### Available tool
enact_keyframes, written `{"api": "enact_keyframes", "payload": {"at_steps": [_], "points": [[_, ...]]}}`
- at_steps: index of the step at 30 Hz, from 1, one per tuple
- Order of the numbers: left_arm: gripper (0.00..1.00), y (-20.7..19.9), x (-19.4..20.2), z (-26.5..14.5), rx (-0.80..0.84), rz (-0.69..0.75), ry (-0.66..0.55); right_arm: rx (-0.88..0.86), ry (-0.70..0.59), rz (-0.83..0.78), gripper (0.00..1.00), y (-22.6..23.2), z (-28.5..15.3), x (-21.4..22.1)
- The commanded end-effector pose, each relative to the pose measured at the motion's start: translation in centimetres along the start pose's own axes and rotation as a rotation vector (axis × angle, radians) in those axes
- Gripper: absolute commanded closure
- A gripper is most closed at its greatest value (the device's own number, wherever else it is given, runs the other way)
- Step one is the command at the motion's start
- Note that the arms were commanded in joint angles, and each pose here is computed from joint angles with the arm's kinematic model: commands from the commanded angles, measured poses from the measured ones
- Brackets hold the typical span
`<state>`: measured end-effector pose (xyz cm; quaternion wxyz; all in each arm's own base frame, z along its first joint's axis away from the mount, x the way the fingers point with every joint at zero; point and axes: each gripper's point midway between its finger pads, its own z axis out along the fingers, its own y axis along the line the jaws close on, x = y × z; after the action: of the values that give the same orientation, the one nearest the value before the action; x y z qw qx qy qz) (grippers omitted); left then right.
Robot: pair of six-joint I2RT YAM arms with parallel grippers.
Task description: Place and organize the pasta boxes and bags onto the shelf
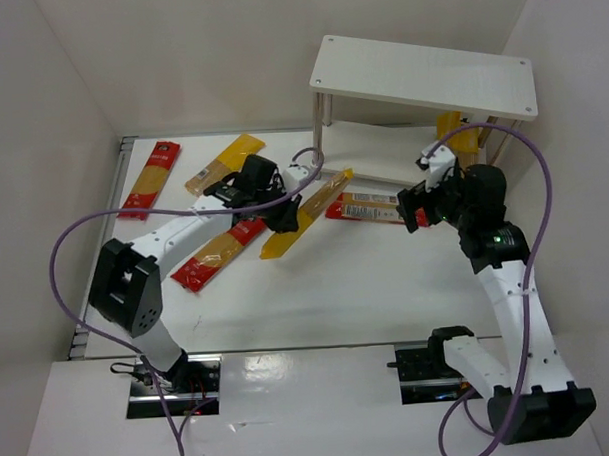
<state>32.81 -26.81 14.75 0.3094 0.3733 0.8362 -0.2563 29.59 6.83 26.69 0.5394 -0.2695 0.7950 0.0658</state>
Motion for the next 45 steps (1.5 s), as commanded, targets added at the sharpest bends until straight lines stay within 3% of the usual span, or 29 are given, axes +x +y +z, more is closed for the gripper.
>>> {"api": "enact_keyframes", "payload": {"at_steps": [1,8,9,14,16,17,21,34,40,45], "points": [[1.0,-1.1,-11.3,-1.2,-0.075,0.026,-0.298,0.066,-0.061,0.05,0.0,-1.6,-2.3,-0.8],[1.0,-0.5,-14.5,3.2,-0.214,-0.07,-0.246,0.142,-0.052,0.111,0.0,-3.6,-4.0,0.9],[1.0,0.2,-16.5,2.4,-0.263,-0.08,-0.286,0.16,-0.048,0.12,0.0,-3.9,-4.3,1.3],[1.0,1.0,-18.6,4.1,-0.306,-0.146,-0.281,0.207,-0.064,0.133,0.0,-4.4,-5.4,2.3],[1.0,1.5,-18.0,6.1,-0.308,-0.179,-0.229,0.211,-0.078,0.14,0.0,-4.6,-5.7,2.6],[1.0,1.0,-20.7,5.1,-0.291,-0.183,-0.292,0.215,-0.067,0.151,0.0,-4.6,-5.6,3.2],[1.0,1.5,-22.8,5.5,-0.279,-0.229,-0.339,0.24,-0.08,0.15,0.0,-4.5,-6.5,3.4],[1.0,-0.5,-23.4,9.6,-0.035,-0.254,-0.338,0.273,-0.08,0.149,0.0,-5.1,-7.4,3.8],[1.0,0.2,-26.5,8.5,-0.073,-0.232,-0.451,0.278,-0.073,0.151,0.0,-5.2,-7.6,4.1],[1.0,2.1,-26.7,9.4,-0.13,-0.243,-0.482,0.267,-0.069,0.147,0.0,-5.0,-7.5,4.2]]}}
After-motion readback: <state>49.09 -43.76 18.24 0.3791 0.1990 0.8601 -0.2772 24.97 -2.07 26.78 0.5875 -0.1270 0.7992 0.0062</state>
